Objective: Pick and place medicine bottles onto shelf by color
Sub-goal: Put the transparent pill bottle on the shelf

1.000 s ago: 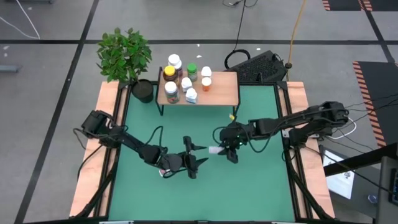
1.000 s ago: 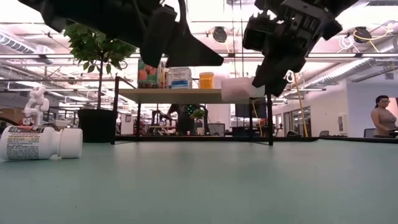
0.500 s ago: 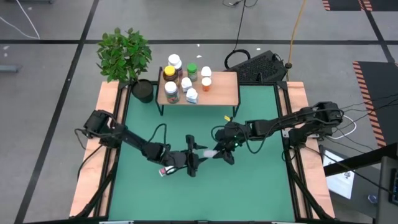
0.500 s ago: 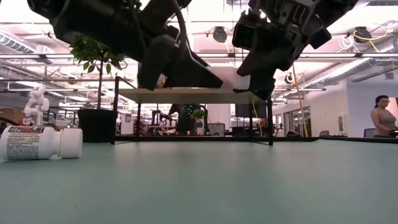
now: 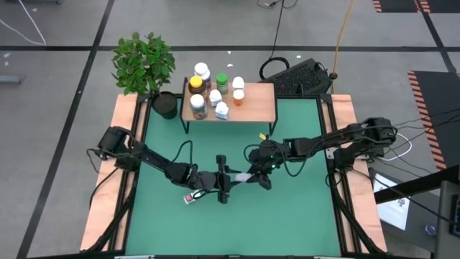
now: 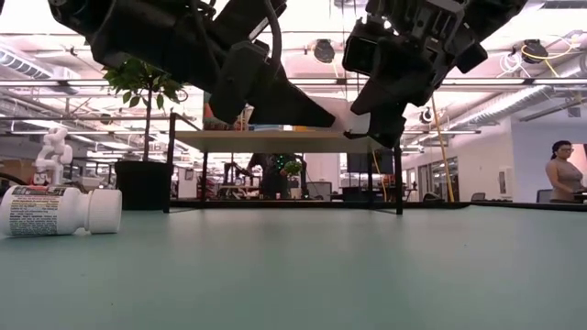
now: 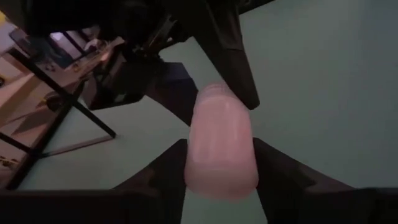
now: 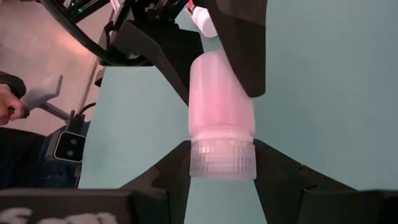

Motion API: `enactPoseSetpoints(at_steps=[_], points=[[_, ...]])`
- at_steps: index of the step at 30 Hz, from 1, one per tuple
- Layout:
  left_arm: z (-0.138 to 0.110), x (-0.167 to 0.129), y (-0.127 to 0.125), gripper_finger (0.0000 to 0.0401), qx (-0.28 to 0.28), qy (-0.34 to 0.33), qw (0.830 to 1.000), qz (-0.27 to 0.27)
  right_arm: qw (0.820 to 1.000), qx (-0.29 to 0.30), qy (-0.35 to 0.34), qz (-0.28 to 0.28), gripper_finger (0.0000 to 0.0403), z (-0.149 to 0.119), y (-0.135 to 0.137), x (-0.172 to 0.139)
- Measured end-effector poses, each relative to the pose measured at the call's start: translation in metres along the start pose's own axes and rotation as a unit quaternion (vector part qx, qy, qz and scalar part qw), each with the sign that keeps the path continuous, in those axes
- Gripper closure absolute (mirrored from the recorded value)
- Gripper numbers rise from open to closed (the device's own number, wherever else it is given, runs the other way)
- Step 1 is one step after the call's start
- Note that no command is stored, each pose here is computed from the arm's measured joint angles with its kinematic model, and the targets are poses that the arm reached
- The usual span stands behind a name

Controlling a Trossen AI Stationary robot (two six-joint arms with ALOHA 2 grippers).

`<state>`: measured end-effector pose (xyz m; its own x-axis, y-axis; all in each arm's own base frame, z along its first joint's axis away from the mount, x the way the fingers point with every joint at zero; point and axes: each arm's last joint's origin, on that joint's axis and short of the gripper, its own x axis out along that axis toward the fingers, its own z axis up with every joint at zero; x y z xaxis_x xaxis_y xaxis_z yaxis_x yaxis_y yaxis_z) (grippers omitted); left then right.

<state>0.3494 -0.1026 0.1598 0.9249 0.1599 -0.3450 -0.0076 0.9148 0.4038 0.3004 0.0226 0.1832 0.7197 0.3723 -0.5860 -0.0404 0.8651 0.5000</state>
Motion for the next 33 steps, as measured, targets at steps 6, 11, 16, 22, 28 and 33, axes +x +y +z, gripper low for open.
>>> enactPoseSetpoints(at_steps=[6,11,16,22,28,33], points=[[0.000,0.000,0.000,0.0260,-0.039,-0.001,0.999,-0.007,0.995,-0.095,-0.007,-0.001,0.0250,0.001,0.000,-0.001],[0.003,0.002,0.006,0.0258,-0.154,-0.019,0.988,0.010,0.983,-0.182,-0.034,-0.008,0.0204,0.008,0.006,-0.012],[0.011,0.001,0.009,0.0260,-0.202,-0.059,0.978,0.015,0.966,-0.244,-0.075,-0.032,0.0154,0.017,0.017,-0.034],[0.026,-0.002,0.012,0.0259,-0.234,-0.137,0.962,-0.015,0.947,-0.294,-0.126,-0.024,0.0124,0.023,0.038,-0.074],[0.034,-0.005,0.014,0.0261,-0.242,-0.186,0.951,-0.052,0.914,-0.366,-0.174,0.002,0.0127,0.015,0.059,-0.097],[0.043,-0.007,0.020,0.0253,-0.245,-0.239,0.935,-0.091,0.865,-0.450,-0.223,0.012,0.0132,-0.002,0.063,-0.094]])
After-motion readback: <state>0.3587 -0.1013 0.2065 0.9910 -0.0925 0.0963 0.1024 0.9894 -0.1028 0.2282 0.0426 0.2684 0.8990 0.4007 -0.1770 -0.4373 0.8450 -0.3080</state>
